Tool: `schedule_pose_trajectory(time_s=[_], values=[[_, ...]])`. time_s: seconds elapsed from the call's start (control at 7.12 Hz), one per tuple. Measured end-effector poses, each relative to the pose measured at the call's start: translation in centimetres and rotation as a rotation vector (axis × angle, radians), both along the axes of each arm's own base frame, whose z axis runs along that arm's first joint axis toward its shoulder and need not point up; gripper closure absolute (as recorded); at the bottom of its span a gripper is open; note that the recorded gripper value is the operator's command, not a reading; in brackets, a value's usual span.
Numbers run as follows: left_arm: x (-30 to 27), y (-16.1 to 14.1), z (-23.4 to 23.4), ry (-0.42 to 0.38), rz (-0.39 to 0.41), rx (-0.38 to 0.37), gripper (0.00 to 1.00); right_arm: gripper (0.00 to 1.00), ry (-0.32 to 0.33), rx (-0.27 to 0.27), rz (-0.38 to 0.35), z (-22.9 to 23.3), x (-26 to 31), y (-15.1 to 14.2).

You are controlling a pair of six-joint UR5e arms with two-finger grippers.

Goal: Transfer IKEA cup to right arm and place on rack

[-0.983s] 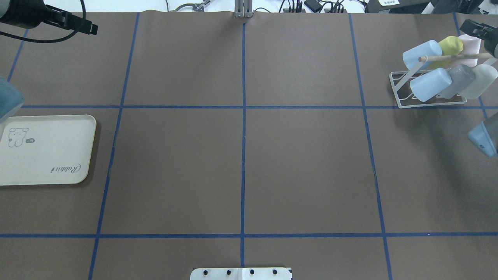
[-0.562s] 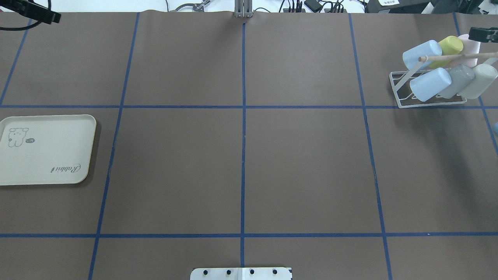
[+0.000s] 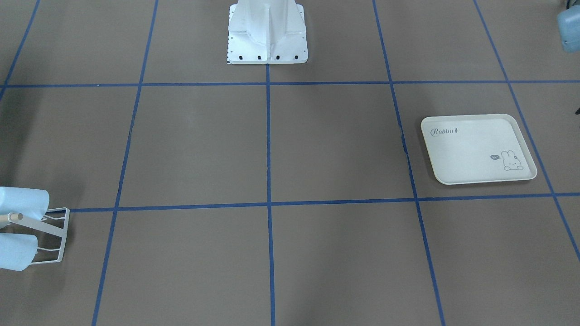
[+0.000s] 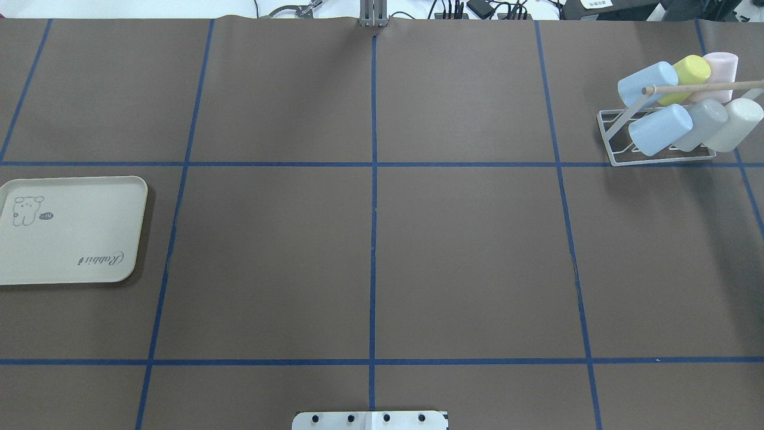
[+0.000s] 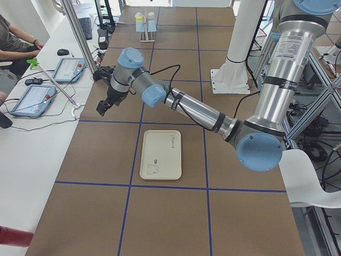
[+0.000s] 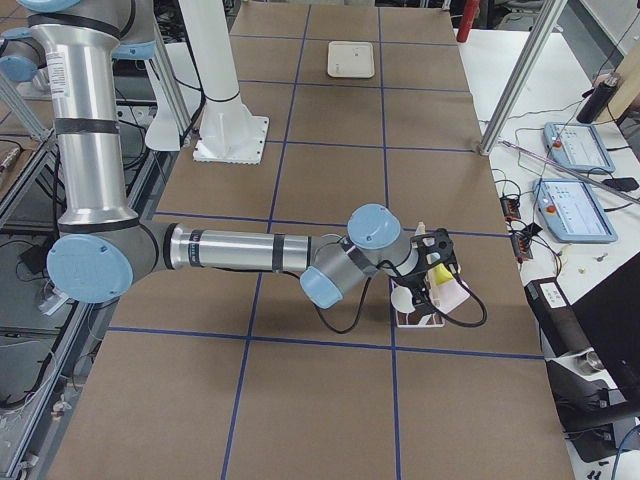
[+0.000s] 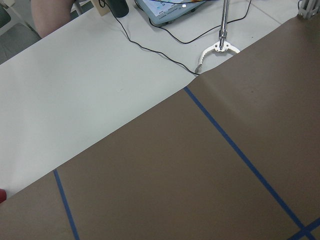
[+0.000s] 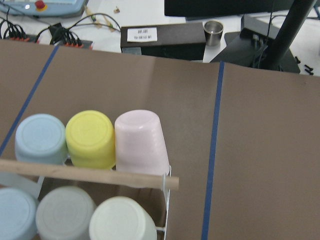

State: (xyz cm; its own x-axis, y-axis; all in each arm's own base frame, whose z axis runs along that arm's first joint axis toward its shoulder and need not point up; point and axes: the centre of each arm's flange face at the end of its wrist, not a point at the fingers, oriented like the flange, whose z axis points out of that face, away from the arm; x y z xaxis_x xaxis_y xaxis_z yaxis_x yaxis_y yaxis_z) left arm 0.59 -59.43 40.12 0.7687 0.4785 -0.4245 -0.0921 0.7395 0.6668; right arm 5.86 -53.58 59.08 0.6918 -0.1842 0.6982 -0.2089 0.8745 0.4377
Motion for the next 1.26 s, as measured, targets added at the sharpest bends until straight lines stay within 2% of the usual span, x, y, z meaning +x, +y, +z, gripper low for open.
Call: schedule_pose_trajectory(time_s=[0.28, 0.56, 0.84, 0.98, 1.26], values=[[-2.8, -0.3, 3.3, 0.007, 0.054, -0.070, 0.00, 0.00, 0.039, -0.080, -0.166, 1.2, 0.9, 1.0], [-3.6, -0.2, 5.4, 0.027, 0.070, -0.120, 0.00, 0.00, 0.138, -0.183, -0.281, -1.3, 2.4, 1.5], [-4.2, 2.2, 6.0, 0.037, 0.063, -0.131, 0.00, 0.00, 0.186, -0.248, -0.334, -4.3, 3.0, 2.8], [-4.4, 3.3, 6.4, 0.038, 0.058, -0.136, 0.00, 0.00, 0.189, -0.260, -0.340, -4.8, 3.0, 3.1], [-5.0, 3.7, 10.9, 0.044, 0.047, -0.223, 0.00, 0.00, 0.190, -0.260, -0.338, -5.1, 2.9, 3.3]])
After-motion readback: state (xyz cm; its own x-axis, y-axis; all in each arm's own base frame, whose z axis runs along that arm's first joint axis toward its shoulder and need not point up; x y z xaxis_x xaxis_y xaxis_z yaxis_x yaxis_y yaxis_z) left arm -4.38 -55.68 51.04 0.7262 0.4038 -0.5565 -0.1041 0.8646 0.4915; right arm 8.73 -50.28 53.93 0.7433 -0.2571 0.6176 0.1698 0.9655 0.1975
